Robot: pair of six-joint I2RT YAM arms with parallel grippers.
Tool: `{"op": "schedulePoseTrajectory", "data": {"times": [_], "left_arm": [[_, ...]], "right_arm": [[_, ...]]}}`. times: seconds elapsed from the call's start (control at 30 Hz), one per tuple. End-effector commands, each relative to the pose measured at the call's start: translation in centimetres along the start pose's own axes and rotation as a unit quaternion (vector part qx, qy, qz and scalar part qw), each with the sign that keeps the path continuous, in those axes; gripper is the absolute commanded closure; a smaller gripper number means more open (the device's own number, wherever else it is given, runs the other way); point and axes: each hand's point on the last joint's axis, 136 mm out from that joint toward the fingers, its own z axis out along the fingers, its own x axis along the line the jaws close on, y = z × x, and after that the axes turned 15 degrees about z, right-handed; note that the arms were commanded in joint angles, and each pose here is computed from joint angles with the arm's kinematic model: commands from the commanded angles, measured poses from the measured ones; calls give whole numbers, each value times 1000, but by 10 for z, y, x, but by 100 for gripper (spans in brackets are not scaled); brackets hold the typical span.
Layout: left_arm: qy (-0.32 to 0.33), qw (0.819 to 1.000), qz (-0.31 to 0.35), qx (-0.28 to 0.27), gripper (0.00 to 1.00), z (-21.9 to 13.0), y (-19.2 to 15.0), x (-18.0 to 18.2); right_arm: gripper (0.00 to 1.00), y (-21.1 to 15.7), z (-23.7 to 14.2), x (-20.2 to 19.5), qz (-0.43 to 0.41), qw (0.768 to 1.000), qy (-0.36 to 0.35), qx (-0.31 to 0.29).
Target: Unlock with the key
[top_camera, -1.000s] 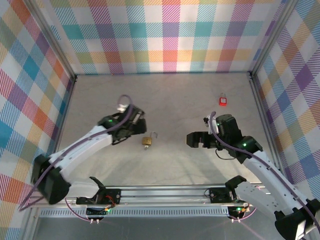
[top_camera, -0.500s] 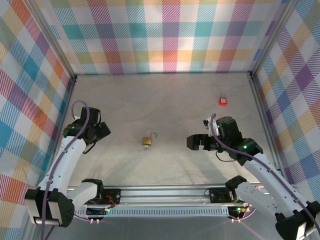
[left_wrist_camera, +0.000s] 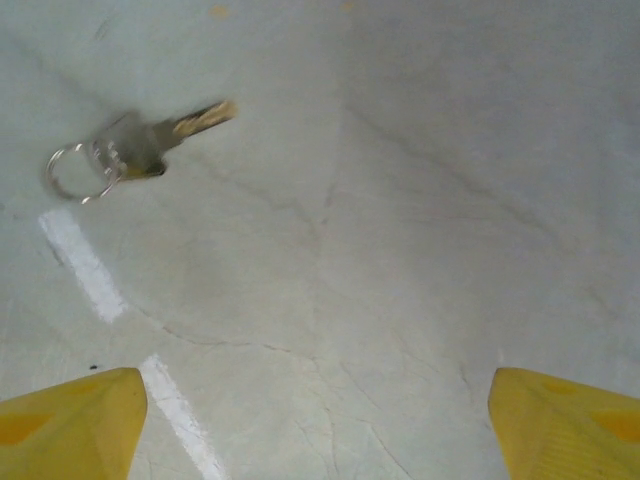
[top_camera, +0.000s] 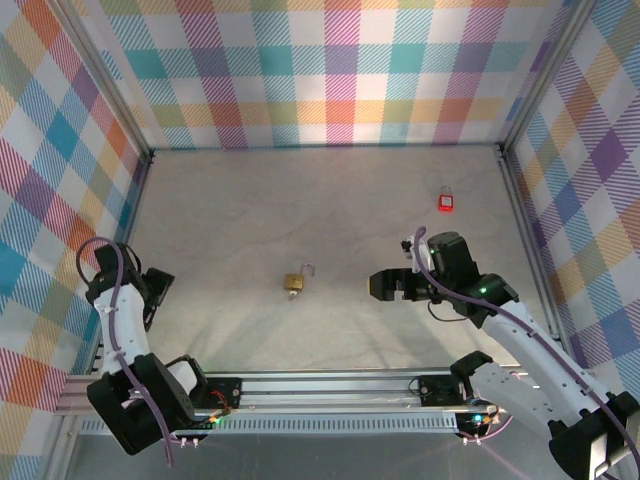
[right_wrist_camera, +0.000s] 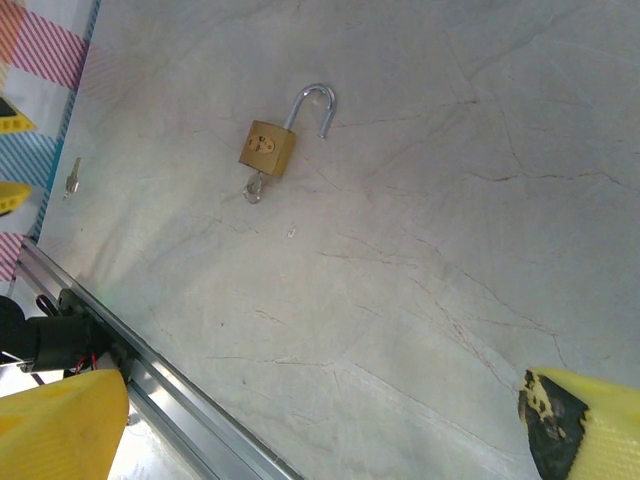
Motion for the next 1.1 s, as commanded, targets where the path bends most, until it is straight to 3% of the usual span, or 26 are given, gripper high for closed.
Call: {"op": "schedulePoseTrajectory", "data": {"times": [0.0,0.23,0.5,0.7,1.07], "left_arm": [[-10,998,-55,-5,15,12,3,9],[26,993,-116,-8,21,37,4,47],[36,985,-163,-38,28,37,23,72],[30,981,-185,-48,35,39,28,82],[60,977,-203,-27,35,52,21,93]], "right_arm": [[0,-4,3,-1,-2,1000,11,6],[1,-11,7,-7,7,1000,5,19],[0,-15,10,-12,16,999,-1,29],[0,-18,12,-14,15,999,-2,36],[0,-21,18,-13,12,998,6,54]]}}
